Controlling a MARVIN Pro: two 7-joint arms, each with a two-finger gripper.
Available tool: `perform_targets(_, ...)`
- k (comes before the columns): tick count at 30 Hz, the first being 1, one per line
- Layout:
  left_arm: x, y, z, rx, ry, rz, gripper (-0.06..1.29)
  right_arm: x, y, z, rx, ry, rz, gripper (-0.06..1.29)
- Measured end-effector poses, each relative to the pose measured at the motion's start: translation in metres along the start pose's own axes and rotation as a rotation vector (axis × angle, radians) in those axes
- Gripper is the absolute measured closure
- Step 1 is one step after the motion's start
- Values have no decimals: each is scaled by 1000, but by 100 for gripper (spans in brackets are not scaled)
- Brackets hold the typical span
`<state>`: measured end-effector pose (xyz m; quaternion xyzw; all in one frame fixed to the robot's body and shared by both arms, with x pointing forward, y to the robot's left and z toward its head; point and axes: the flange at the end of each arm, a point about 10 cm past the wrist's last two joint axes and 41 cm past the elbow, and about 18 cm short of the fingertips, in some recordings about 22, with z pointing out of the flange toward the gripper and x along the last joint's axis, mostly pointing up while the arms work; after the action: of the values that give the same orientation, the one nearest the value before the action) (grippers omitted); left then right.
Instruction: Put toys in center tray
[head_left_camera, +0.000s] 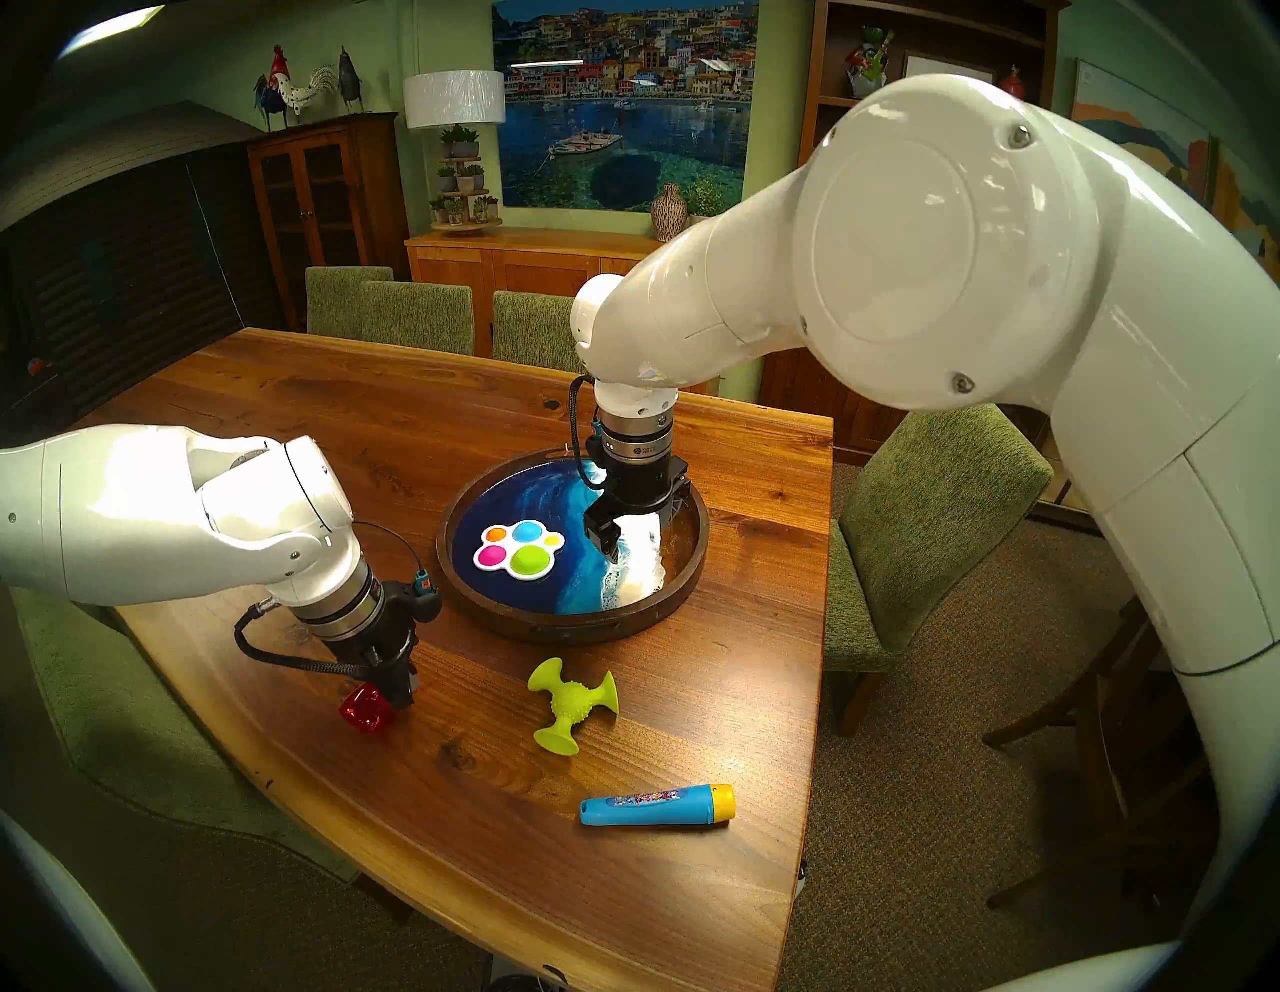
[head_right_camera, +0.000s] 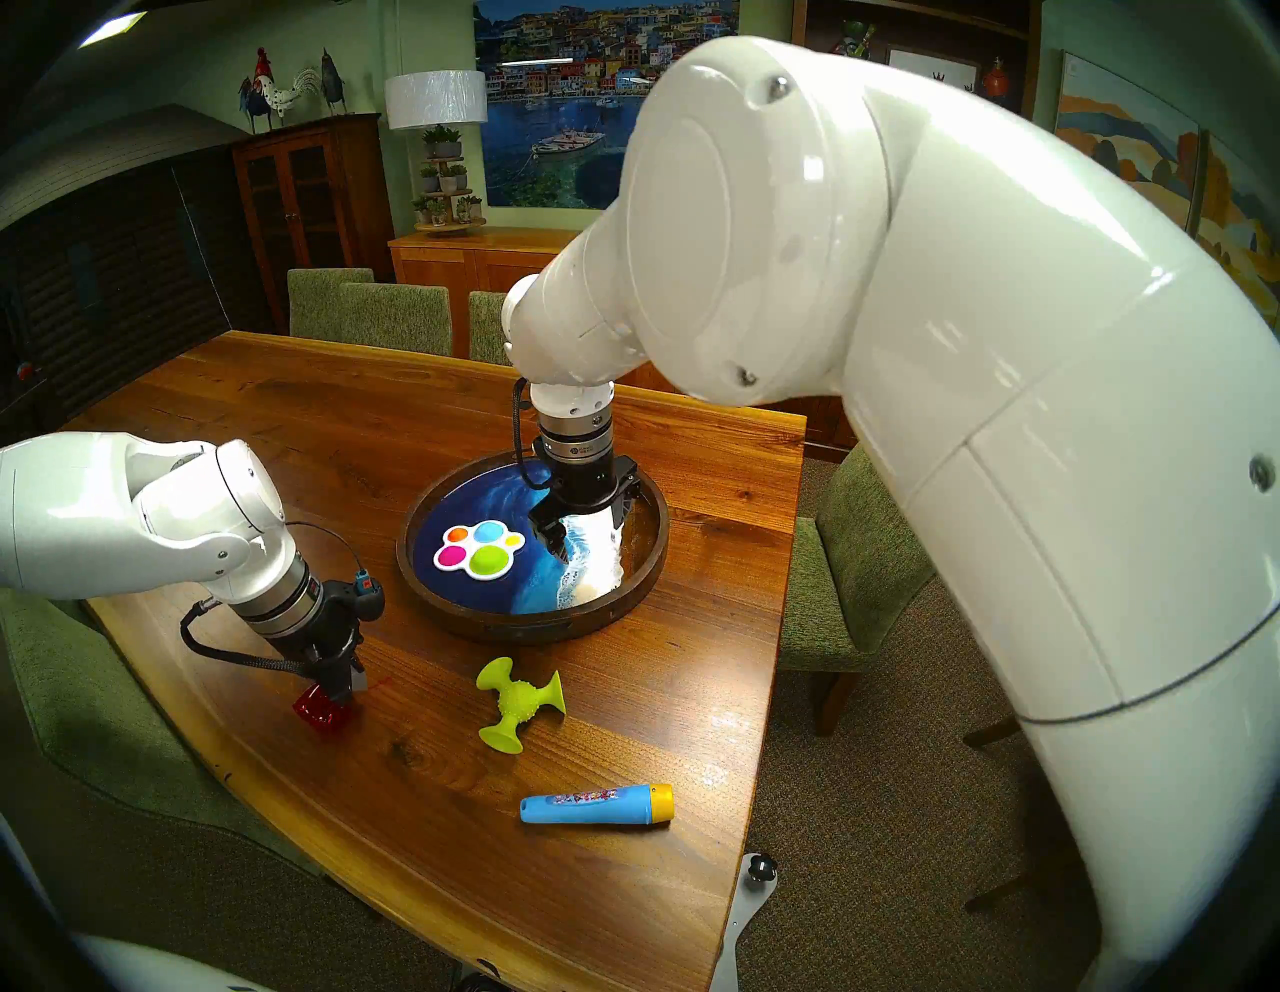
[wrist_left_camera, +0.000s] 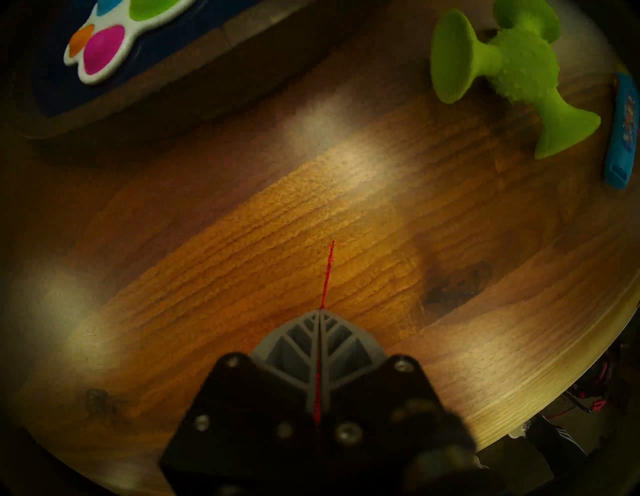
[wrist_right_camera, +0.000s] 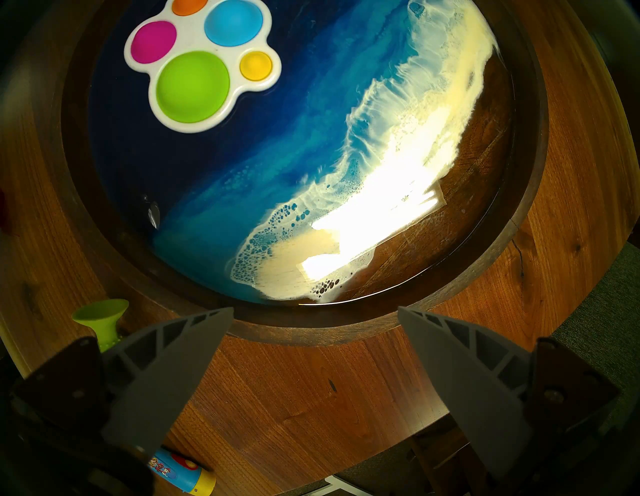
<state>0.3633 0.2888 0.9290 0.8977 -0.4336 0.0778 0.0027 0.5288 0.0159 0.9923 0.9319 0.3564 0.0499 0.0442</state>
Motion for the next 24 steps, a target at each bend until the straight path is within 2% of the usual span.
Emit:
perform_targets(11, 25, -24, -34, 43, 61, -21, 125, 0, 0, 0, 0, 0, 0, -1)
perform_targets(24, 49, -40, -61, 56, 105, -35, 125, 0, 0, 0, 0, 0, 0, -1)
